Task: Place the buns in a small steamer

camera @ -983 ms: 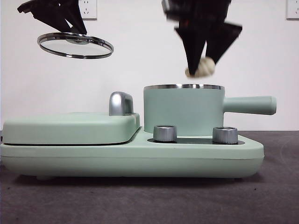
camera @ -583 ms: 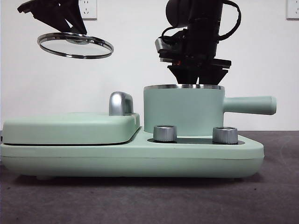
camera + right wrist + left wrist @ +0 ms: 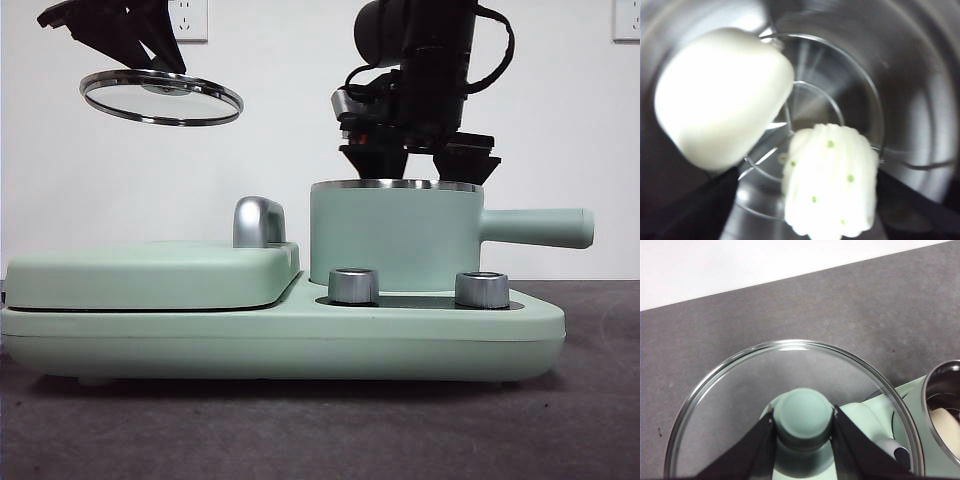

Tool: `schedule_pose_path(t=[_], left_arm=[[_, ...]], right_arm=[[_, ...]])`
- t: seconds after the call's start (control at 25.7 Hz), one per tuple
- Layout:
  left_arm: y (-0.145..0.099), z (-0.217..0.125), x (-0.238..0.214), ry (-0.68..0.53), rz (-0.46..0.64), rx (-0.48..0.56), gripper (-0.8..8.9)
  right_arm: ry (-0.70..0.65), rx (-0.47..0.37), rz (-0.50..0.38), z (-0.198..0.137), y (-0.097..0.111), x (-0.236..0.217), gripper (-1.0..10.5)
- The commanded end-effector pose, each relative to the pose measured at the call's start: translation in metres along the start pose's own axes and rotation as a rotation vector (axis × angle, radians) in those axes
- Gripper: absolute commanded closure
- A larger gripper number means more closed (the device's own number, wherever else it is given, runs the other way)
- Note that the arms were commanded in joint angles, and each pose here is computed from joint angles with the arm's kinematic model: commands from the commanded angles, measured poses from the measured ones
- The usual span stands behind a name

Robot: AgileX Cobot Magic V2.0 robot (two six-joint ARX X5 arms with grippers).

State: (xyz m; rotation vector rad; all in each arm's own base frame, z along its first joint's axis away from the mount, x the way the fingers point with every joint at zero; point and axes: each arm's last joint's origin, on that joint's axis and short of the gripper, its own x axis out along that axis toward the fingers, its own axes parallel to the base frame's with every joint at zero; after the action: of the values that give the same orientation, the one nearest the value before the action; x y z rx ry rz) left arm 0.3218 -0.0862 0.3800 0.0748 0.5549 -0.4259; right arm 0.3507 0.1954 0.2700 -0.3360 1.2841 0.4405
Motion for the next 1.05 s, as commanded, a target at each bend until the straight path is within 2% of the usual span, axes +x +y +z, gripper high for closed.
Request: schedule_pose_path(t=[0.04,0.39,0.54,0.66,0.78,0.97,1.05], left_arm=[[-0.002,0.01,-0.005,-0.053,-0.003,0.007,8.06],[-0.002,0.01,-0.005,-0.053,-0.003,0.007,8.06],[-0.002,0.01,-0.005,-0.053,-0.003,0.007,8.06],[-0.003,0.01,-0.005,-0.053,-0.007,0.008,8.06],[-0.007,0.01,-0.004,-0.052,-0.015,0.002,8.06],[-0.017,0.01,-0.003,-0.05,-0.042,0.017,8.06],[-0.023,0.01,-0.002,-0.049,-0.059,0.026,8.06]], right_arm=[[0.002,0.002,-0.004,0.005,0.002,0.002,5.0],[-0.104,0.013,-0.03,0.019,0.002,-0.06,5.0],[-0.111,0.03,-0.028,0.003,0.002,-0.102,5.0],[-0.191,0.043,-0.015,-0.024,0.005,-0.142,5.0],[-0.255,0.046,-0.004,-0.071,0.01,-0.179,5.0],[-0.301,0.037,0.011,-0.14,0.014,-0.203,5.0],[-0.336,0.058,0.027,-0.169,0.016,-0.207,5.0]])
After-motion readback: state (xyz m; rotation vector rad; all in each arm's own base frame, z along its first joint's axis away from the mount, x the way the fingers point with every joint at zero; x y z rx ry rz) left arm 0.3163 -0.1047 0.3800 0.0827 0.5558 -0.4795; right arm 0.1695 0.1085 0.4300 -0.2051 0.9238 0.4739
